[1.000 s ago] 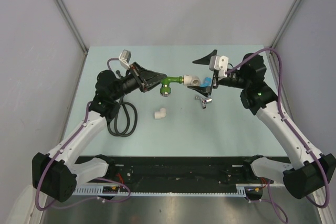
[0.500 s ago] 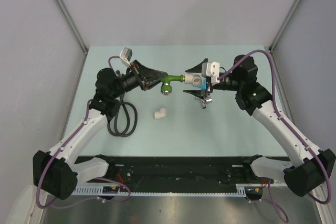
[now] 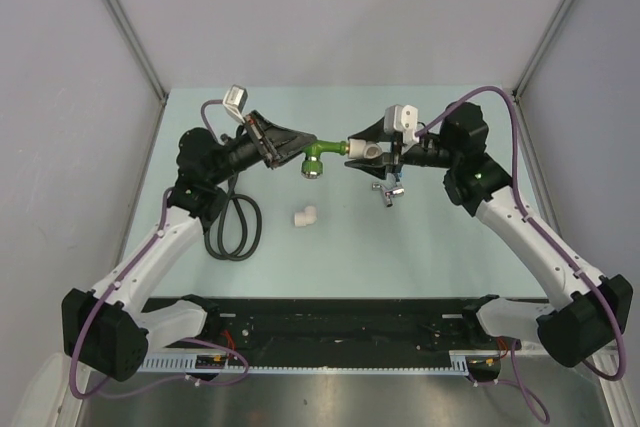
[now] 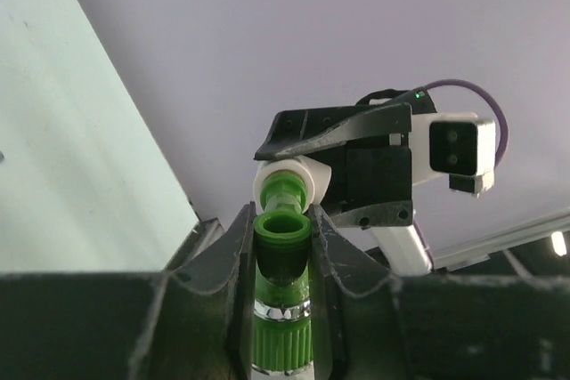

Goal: Install the water faucets

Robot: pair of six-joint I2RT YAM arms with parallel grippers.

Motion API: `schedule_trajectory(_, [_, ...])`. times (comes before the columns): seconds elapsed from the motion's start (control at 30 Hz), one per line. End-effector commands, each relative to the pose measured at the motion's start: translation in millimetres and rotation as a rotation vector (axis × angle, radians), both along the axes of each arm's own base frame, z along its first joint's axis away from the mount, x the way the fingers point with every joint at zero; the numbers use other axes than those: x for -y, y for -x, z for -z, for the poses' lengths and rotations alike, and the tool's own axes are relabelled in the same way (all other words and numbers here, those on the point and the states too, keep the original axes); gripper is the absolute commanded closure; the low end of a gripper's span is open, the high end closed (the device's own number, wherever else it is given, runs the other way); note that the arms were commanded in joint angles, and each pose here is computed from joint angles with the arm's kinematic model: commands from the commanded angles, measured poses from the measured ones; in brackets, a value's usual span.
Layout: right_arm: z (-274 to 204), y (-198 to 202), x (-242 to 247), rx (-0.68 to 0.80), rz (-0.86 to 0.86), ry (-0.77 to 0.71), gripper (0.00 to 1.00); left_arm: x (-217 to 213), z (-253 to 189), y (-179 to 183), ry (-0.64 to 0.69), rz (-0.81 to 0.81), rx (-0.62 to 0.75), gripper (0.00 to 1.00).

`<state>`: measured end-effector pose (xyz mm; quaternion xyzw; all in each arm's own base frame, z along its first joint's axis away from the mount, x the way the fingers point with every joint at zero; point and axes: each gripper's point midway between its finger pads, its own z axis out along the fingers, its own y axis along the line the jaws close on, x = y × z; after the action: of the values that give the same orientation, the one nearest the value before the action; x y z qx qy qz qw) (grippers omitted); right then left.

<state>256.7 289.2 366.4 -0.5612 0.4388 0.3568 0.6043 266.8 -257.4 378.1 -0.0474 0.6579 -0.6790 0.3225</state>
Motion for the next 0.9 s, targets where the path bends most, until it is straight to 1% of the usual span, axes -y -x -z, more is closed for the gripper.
schedule_trajectory(0.0, [-27.7, 25.2, -12.4, -0.072, -0.136, -0.086, 1.00, -1.7, -43.0, 14.2, -0.023, 0.004, 0.348, 1.00])
schedule_trajectory(0.03, [-28.6, 29.5, -13.1, -0.137, -0.151, -0.096, 1.00, -2.5, -43.1, 14.3, -0.038, -0.003, 0.387, 1.00])
schedule_trajectory(0.07, [-32.5, 29.4, -14.8, -0.145, -0.158, -0.112, 1.00, -2.9, -42.4, 15.2, -0.070, -0.012, 0.461, 1.00])
schedule_trajectory(0.13, [-36.7, 30.9, -16.3, -0.206, -0.167, -0.133, 1.00, -3.8, -41.6, 17.7, -0.101, -0.024, 0.554, 1.00])
schedule_trajectory(0.17, [-41.0, 33.1, -17.9, -0.264, -0.179, -0.153, 1.00, -4.7, -42.0, 20.9, -0.132, -0.035, 0.640, 1.00])
schedule_trajectory(0.23, [-44.8, 33.4, -19.2, -0.325, -0.186, -0.172, 1.00, -6.3, -38.7, 25.2, -0.159, -0.052, 0.742, 1.00])
schedule_trajectory(0.27, [-50.5, 37.4, -19.3, -0.386, -0.200, -0.193, 1.00, -9.0, -40.0, 28.8, -0.193, -0.076, 0.849, 1.00])
schedule_trajectory(0.33, [-55.3, 35.1, -19.9, -0.443, -0.207, -0.219, 1.00, -11.5, -32.9, 32.3, -0.226, -0.098, 0.944, 1.00])
schedule_trajectory(0.37, [-56.4, 35.7, -20.5, -0.475, -0.213, -0.226, 1.00, -14.7, -34.6, 36.3, -0.251, -0.121, 1.036, 1.00])
schedule_trajectory(0.4, [-56.1, 35.1, -21.2, -0.554, -0.217, -0.232, 1.00, -15.8, -30.3, 41.0, -0.253, -0.126, 1.097, 1.00])
schedule_trajectory(0.43, [-59.0, 34.6, -20.7, -0.570, -0.218, -0.245, 1.00, -16.8, -29.9, 45.0, -0.257, -0.134, 1.147, 1.00])
schedule_trajectory(0.47, [-59.2, 34.4, -21.3, -0.599, -0.221, -0.249, 1.00, -19.2, -31.1, 49.4, -0.276, -0.155, 1.231, 1.00])
schedule_trajectory(0.5, [-60.1, 36.2, -21.6, -0.660, -0.229, -0.253, 1.00, -18.8, -25.3, 54.5, -0.281, -0.148, 1.281, 1.00])
schedule_trajectory(0.57, [-60.0, 35.6, -23.1, -0.709, -0.239, -0.258, 1.00, -19.6, -23.5, 59.8, -0.308, -0.149, 1.374, 1.00])
schedule_trajectory(0.6, [-59.8, 35.7, -23.4, -0.766, -0.243, -0.261, 1.00, -19.3, -21.9, 60.5, -0.318, -0.144, 1.394, 1.00])
schedule_trajectory(0.67, [-58.9, 32.3, -24.5, -0.832, -0.247, -0.268, 1.00, -17.5, -20.7, 66.3, -0.335, -0.114, 1.465, 1.00])
schedule_trajectory(0.73, [-56.9, 30.0, -24.8, -0.934, -0.251, -0.271, 1.00, -15.0, -18.5, 70.6, -0.348, -0.080, 1.508, 1.00])
schedule_trajectory(0.77, [-53.3, 26.5, -26.5, -0.971, -0.250, -0.268, 1.00, -14.3, -16.4, 70.7, -0.367, -0.075, 1.551, 1.00])
schedule_trajectory(0.83, [-52.4, 25.6, -27.2, -1.051, -0.254, -0.268, 1.00, -12.8, -14.0, 71.9, -0.378, -0.055, 1.570, 1.00])
schedule_trajectory(0.87, [-49.8, 23.2, -28.6, -1.077, -0.252, -0.268, 1.00, -12.4, -11.3, 69.6, -0.403, -0.053, 1.602, 1.00])
